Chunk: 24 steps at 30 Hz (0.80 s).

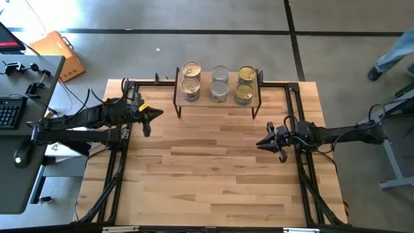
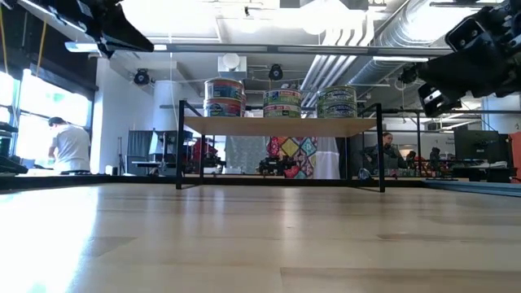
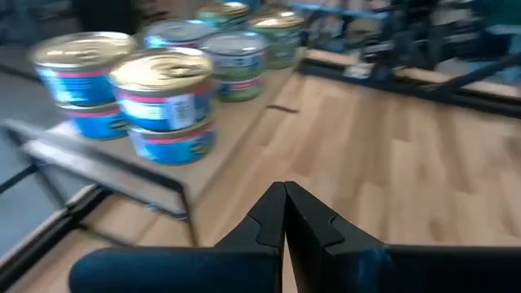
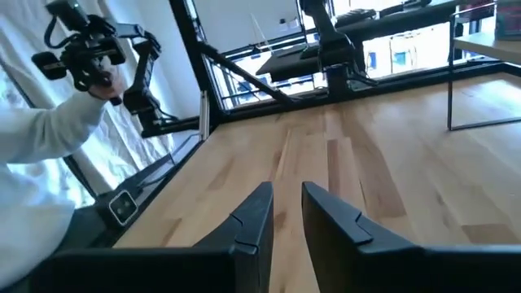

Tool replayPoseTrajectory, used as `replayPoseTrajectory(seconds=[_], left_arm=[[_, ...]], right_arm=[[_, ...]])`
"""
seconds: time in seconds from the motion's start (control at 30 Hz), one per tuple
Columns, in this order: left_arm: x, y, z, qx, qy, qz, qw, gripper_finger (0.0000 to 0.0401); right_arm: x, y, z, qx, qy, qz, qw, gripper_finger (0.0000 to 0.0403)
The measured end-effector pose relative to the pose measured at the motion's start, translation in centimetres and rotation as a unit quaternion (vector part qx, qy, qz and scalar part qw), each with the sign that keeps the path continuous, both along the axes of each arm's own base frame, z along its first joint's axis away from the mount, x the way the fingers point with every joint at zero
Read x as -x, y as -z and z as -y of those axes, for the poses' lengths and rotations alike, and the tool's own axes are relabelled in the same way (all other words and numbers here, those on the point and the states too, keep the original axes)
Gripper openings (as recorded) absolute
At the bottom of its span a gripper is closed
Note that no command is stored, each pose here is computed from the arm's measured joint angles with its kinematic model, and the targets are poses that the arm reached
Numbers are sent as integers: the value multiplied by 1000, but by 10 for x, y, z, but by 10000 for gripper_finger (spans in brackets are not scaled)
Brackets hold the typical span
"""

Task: Stack canned seafood by type on shelf
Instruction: Return to Home Position

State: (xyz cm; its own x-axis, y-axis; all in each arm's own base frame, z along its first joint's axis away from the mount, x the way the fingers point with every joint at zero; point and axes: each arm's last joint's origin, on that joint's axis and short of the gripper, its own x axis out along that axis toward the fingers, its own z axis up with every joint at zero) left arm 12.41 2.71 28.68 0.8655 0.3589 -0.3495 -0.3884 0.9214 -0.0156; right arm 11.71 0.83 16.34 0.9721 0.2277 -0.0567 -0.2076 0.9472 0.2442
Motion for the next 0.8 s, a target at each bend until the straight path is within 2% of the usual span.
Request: replayPoseTrajectory(seconds=[0.13,0.3,0.4,0.57,0.8], left_arm=[[4,17,5,3,46,28,999,0],[9,47,13,-16,79,100,992,0],[10,66,16,-21,92,136,986,0],[16,92,19,-32,103,139,984,0],[28,101,16,-25,115,175,978,0]], right_arm=[[1,0,-2,13,-10,1,1000,58],[2,2,-11,47,-71,6,996,58],[2,2,-13,53,-69,8,996,58],[3,3,-16,53,-83,-1,995,59],[7,6,-13,36,-73,-19,997,59]])
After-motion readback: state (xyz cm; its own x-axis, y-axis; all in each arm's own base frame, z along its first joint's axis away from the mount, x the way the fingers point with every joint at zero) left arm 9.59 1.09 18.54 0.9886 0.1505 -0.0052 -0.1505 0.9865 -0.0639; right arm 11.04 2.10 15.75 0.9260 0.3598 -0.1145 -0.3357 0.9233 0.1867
